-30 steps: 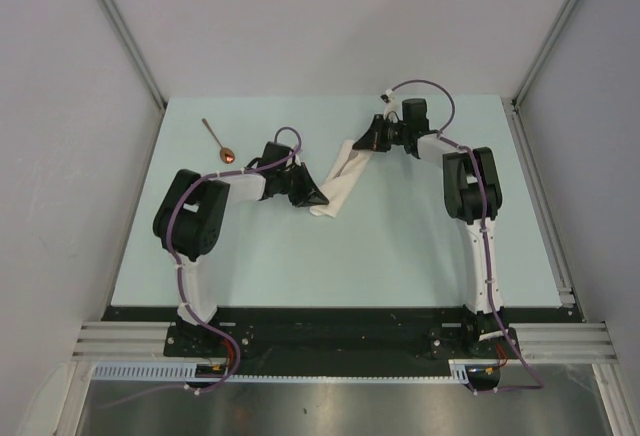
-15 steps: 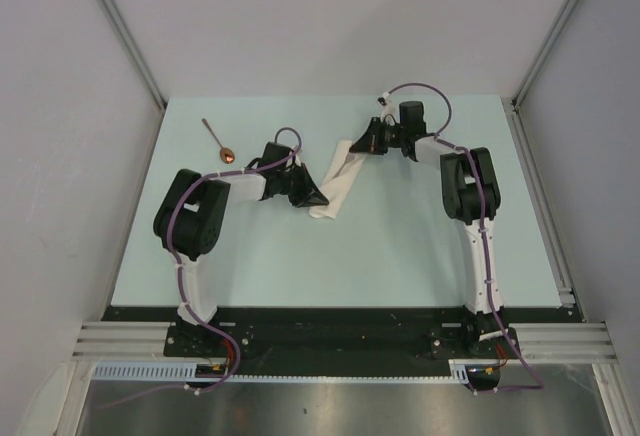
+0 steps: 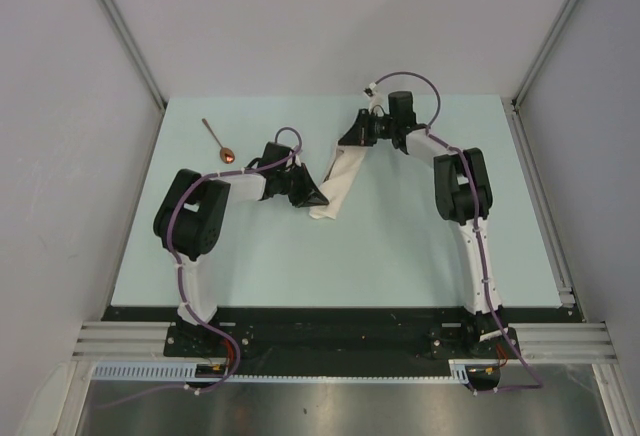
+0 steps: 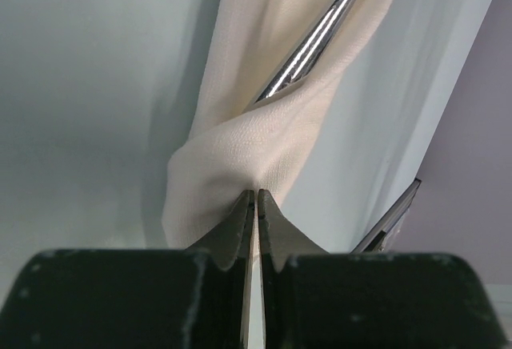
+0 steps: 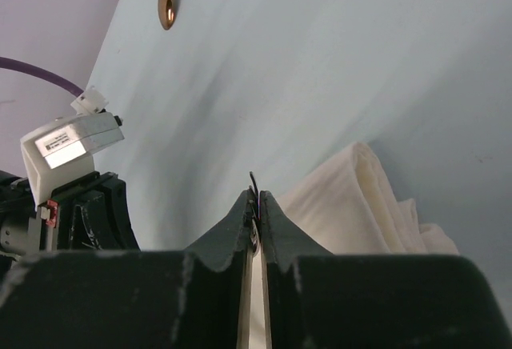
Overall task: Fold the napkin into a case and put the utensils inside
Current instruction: Insert the fork into the folded napkin, then pick up the spoon from the corner of the board.
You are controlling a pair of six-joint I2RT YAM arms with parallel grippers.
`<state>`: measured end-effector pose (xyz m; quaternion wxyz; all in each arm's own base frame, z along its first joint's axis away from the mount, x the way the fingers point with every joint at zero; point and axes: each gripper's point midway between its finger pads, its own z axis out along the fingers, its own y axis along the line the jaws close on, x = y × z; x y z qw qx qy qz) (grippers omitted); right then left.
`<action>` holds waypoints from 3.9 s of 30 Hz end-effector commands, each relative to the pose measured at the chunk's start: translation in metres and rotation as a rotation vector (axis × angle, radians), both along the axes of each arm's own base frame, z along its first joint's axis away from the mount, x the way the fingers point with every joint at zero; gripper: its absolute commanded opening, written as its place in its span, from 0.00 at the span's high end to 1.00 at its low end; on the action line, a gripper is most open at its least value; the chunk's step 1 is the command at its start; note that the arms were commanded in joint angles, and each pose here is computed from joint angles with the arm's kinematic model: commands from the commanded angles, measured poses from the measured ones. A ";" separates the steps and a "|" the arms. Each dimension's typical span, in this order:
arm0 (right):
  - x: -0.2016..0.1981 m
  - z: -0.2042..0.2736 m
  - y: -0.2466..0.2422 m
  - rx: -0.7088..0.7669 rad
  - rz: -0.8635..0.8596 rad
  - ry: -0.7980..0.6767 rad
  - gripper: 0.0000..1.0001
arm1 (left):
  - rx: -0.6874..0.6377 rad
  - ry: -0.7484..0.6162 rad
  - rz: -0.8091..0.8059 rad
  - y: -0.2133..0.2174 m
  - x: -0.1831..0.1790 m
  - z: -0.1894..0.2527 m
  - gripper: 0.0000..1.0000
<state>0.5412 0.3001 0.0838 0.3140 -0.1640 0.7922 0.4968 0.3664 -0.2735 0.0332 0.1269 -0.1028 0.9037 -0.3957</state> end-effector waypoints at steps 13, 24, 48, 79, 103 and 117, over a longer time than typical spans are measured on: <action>-0.001 -0.008 -0.004 0.034 0.042 0.043 0.92 | 0.003 -0.087 -0.013 0.000 0.014 0.032 0.88; 0.000 -0.010 -0.001 0.021 0.036 0.043 0.82 | -0.026 -0.158 -0.004 0.001 0.021 0.067 0.73; 0.010 -0.005 0.003 -0.156 0.005 0.023 0.57 | 0.002 -0.298 0.066 0.043 0.041 0.135 0.52; 0.046 0.060 -0.020 -0.350 -0.168 -0.197 0.35 | 0.246 -0.233 0.299 0.112 0.066 0.109 0.42; -0.060 0.128 -0.032 -0.470 -0.210 -0.398 0.25 | 0.723 -0.001 0.750 0.316 0.199 0.034 0.44; -0.078 0.120 -0.039 -0.472 -0.230 -0.369 0.25 | 0.628 0.025 0.713 0.306 0.218 -0.003 0.56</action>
